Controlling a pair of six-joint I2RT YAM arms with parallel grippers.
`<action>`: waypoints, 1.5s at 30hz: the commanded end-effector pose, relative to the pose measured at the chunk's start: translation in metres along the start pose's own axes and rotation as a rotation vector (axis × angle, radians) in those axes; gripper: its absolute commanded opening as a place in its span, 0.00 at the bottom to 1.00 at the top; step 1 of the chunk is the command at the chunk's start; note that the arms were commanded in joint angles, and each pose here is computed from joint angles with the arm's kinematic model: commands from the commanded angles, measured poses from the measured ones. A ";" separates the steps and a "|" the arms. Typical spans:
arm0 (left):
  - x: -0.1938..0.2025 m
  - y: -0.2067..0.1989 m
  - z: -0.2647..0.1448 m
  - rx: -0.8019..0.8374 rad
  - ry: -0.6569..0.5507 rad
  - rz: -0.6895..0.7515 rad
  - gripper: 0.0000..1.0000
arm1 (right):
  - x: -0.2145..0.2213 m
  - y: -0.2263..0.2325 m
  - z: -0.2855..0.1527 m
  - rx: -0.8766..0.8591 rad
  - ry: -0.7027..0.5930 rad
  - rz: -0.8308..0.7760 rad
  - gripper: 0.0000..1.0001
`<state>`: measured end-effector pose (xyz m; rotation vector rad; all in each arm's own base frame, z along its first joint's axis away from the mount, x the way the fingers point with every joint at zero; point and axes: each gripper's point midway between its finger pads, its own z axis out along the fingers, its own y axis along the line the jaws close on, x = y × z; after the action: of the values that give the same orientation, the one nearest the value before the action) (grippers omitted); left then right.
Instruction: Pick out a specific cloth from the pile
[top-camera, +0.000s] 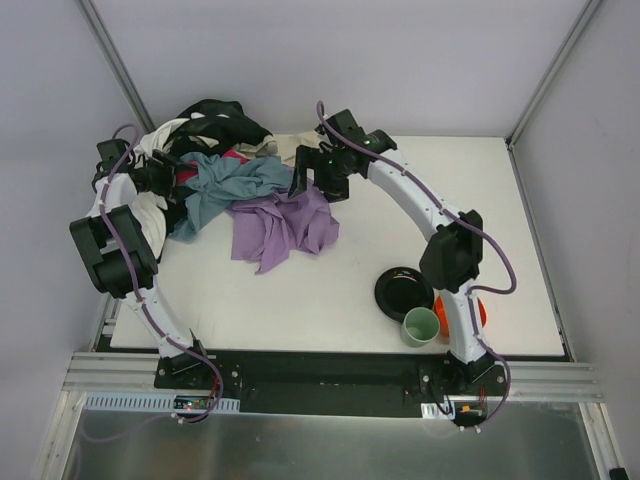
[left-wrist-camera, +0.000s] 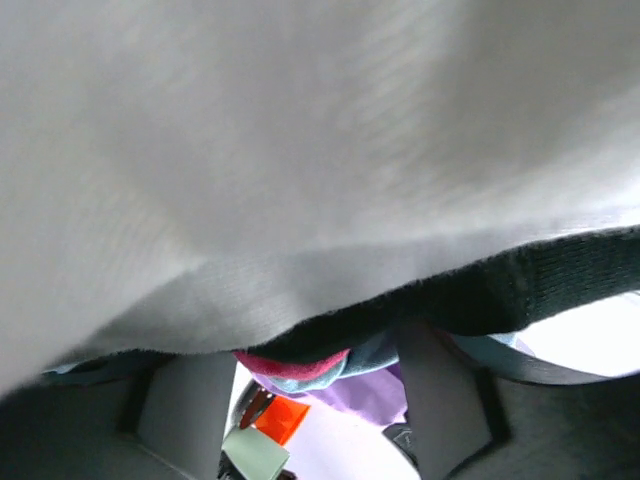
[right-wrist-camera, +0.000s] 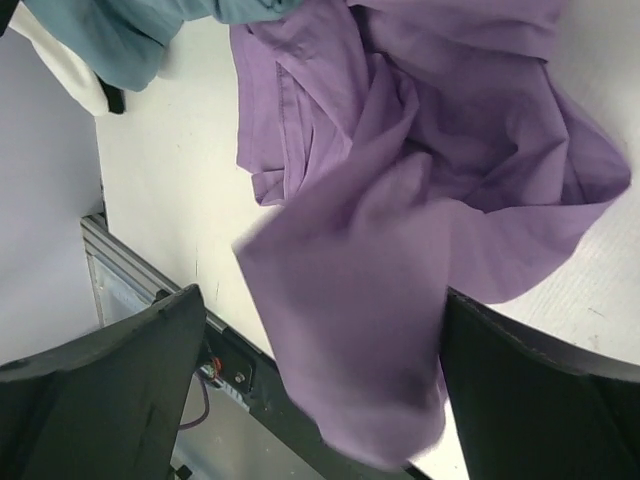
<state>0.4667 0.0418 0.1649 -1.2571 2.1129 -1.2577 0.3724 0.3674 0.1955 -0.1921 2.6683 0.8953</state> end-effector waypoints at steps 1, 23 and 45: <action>0.006 -0.023 -0.022 0.059 -0.038 0.105 0.65 | 0.000 0.010 -0.011 0.042 0.004 -0.053 0.96; 0.046 -0.010 -0.046 0.026 -0.013 0.200 0.99 | 0.082 0.011 0.123 0.097 0.259 -0.042 0.96; 0.099 0.004 -0.082 0.027 -0.032 0.284 0.99 | 0.094 -0.055 0.148 0.320 0.257 -0.038 0.05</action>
<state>0.3703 0.0028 0.2084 -0.9811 2.1597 -1.1599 0.3234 0.4428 0.0233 -0.3476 2.9647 0.5482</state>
